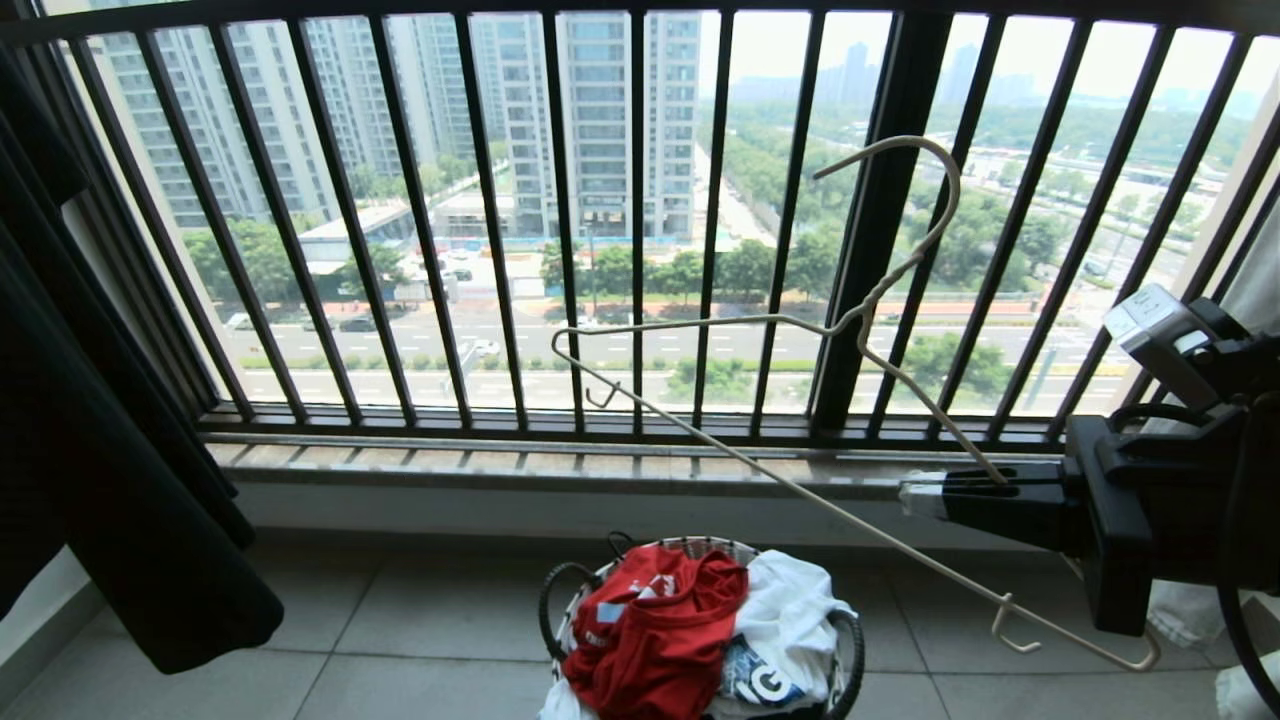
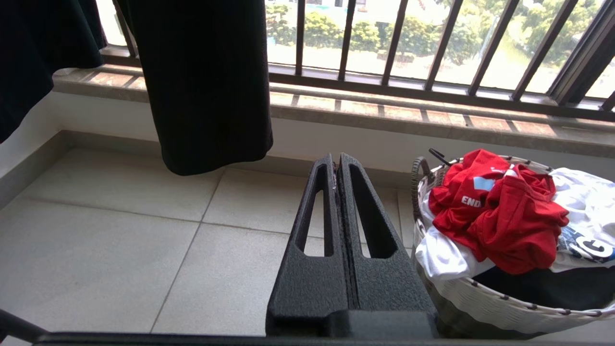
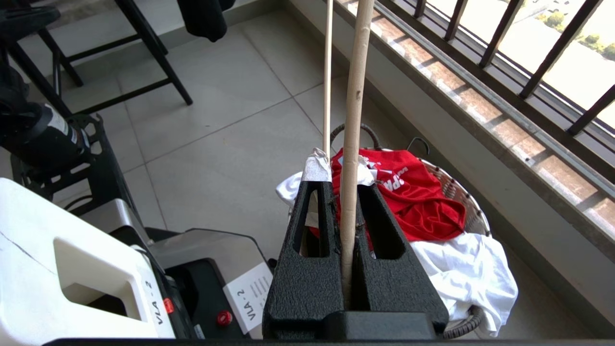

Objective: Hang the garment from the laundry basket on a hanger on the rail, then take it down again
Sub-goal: Pick up clothes from the basket

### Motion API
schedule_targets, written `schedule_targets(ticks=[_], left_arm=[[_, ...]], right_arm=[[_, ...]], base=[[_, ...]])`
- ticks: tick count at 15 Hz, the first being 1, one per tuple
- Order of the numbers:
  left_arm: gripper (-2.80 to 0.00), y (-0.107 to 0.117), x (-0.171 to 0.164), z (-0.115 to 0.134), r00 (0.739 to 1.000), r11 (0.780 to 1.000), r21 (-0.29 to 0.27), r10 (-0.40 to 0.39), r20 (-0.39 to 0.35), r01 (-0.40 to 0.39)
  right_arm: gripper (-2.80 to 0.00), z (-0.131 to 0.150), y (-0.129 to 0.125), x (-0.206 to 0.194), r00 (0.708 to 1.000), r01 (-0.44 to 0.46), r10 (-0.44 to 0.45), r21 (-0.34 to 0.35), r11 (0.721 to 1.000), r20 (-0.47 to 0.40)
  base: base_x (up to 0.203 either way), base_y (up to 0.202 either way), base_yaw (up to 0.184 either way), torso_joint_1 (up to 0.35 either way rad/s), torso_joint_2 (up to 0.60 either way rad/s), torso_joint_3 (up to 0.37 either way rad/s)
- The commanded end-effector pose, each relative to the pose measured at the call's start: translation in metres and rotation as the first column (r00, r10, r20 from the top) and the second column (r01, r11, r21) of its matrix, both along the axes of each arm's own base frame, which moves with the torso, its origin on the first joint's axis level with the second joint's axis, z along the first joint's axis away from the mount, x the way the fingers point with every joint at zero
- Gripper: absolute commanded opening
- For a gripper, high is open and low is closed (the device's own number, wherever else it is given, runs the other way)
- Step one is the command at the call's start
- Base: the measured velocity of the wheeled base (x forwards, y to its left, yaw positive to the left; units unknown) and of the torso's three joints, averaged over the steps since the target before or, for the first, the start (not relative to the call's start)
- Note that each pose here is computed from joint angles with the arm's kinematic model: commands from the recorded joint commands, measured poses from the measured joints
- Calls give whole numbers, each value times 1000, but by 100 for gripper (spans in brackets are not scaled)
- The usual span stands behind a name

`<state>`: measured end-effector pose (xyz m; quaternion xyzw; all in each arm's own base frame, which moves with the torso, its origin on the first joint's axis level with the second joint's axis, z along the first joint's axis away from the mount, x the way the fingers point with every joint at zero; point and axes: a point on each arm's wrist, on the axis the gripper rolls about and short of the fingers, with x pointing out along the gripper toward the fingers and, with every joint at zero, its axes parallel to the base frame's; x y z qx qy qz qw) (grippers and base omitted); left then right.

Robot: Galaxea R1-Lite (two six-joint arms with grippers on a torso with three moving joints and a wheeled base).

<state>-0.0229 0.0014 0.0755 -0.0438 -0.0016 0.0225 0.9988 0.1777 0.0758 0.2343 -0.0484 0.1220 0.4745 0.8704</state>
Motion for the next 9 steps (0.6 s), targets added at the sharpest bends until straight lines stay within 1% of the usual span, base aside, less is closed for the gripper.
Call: schedule_targets(ticks=[1, 4, 9], left_arm=[[-280, 0, 0, 0, 1000, 1000, -3, 1, -1, -1], [-280, 0, 0, 0, 1000, 1000, -4, 1, -1, -1], [-280, 0, 0, 0, 1000, 1000, -1, 1, 0, -1]], right_arm=[[-280, 0, 0, 0, 1000, -4, 4, -1, 1000, 3], [-280, -3, 0, 1, 1000, -5, 5, -5, 1000, -10], [-280, 3, -2, -4, 1000, -1, 1, 4, 1000, 19]], base=[[0, 0, 0, 0, 0, 0], [0, 0, 0, 1, 0, -121], [0, 0, 0, 1, 5, -188]])
